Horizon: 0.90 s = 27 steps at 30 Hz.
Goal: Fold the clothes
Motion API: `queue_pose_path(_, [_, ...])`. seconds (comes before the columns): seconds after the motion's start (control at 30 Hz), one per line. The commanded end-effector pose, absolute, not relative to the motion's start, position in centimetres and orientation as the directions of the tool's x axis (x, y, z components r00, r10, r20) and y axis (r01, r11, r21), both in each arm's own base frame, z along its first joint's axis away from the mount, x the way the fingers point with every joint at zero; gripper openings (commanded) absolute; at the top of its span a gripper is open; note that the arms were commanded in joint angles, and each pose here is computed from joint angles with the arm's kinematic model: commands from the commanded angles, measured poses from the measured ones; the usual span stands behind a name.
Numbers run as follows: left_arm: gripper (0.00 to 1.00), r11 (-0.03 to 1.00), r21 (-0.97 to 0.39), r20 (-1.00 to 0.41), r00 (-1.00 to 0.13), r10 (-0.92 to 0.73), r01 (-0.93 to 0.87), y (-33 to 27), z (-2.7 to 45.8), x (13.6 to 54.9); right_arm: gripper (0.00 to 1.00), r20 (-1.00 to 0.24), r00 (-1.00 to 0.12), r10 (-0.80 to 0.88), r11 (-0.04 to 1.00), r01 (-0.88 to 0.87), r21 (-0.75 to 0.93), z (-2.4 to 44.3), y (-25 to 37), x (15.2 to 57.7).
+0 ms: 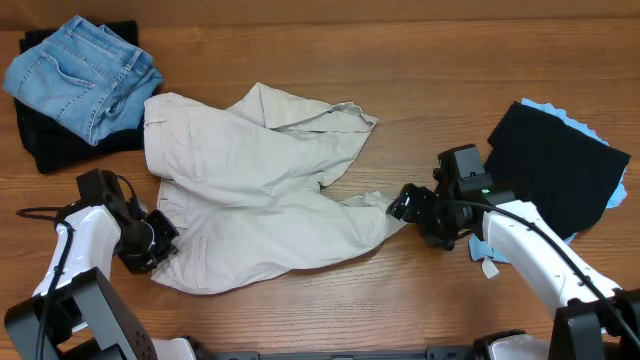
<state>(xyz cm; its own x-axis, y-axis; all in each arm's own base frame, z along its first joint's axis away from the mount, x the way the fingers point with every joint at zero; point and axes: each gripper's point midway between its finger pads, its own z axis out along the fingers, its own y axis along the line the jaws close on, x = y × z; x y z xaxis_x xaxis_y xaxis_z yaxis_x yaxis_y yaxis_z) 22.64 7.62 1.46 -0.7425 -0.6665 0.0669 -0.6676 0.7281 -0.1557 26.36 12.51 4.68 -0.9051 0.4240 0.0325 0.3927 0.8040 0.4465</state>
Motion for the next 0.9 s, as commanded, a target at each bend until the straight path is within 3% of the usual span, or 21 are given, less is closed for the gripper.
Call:
queue_pose_path(0.0, [0.04,0.728,-0.159,0.082,-0.744,-0.664,-0.667,7.4,1.1,22.3,0.89,0.009,-0.91,0.415,0.801,0.37,0.471,3.9,12.9,27.4])
queue_pose_path(0.4, [0.04,0.738,-0.16,0.079,-0.754,-0.652,-0.655,7.5,1.1,22.3,0.94,-0.07,-0.947,0.313,0.844,0.243,0.479,2.4,13.3,29.1])
queue_pose_path(0.57, [0.04,0.739,-0.168,0.07,-0.755,-0.652,-0.653,7.5,1.2,22.6,0.82,-0.035,-0.967,0.253,0.8,0.189,0.57,3.3,15.1,28.5])
queue_pose_path(0.7, [0.04,0.741,-0.168,0.071,-0.757,-0.649,-0.651,7.5,1.2,22.6,0.5,-0.032,-0.968,0.248,0.787,0.182,0.589,3.6,15.5,28.5])
queue_pose_path(0.8, [0.04,0.74,-0.171,0.073,-0.757,-0.649,-0.651,7.5,1.5,22.7,0.05,-0.026,-0.966,0.258,0.784,0.194,0.589,3.6,15.5,28.6])
queue_pose_path(0.87, [0.04,0.738,-0.184,0.076,-0.758,-0.648,-0.65,7.5,2.4,23.2,0.04,-0.017,-0.96,0.278,0.776,0.215,0.593,3.8,15.5,28.7])
